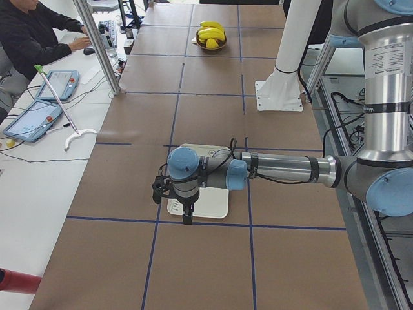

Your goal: Transfer all bananas from basket to plate

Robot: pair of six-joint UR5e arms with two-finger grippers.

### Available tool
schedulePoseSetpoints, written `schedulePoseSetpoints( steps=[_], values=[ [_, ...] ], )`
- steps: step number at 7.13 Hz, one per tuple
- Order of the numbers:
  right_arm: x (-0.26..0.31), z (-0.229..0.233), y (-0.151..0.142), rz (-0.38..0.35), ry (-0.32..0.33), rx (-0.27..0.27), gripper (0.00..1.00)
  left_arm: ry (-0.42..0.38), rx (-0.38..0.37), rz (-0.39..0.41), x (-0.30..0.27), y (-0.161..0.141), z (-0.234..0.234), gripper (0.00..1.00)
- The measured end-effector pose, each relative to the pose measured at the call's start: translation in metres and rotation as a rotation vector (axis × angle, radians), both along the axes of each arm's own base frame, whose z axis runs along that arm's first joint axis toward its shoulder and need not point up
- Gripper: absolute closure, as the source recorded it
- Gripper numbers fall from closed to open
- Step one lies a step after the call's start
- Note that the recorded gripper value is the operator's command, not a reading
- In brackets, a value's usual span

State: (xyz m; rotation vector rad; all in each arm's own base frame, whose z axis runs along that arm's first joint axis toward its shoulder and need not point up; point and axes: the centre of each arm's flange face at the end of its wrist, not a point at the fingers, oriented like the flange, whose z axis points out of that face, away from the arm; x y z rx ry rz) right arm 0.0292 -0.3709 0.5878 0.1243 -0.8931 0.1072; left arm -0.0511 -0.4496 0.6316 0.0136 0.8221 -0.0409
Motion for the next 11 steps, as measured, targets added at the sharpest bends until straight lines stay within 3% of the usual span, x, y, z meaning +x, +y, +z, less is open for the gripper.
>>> schedulePoseSetpoints(
  steps=[4, 11],
  values=[
    [-0.074, 0.028, 0.013, -0.022, -0.062, 0.002, 0.0, 0.0, -0.001, -0.003, 0.0, 0.0, 0.0, 0.0],
    [-0.124, 0.038, 0.004, -0.103, -0.077, -0.002, 0.02, 0.0, -0.002, -0.004, 0.0, 0.0, 0.0, 0.0]
  ],
)
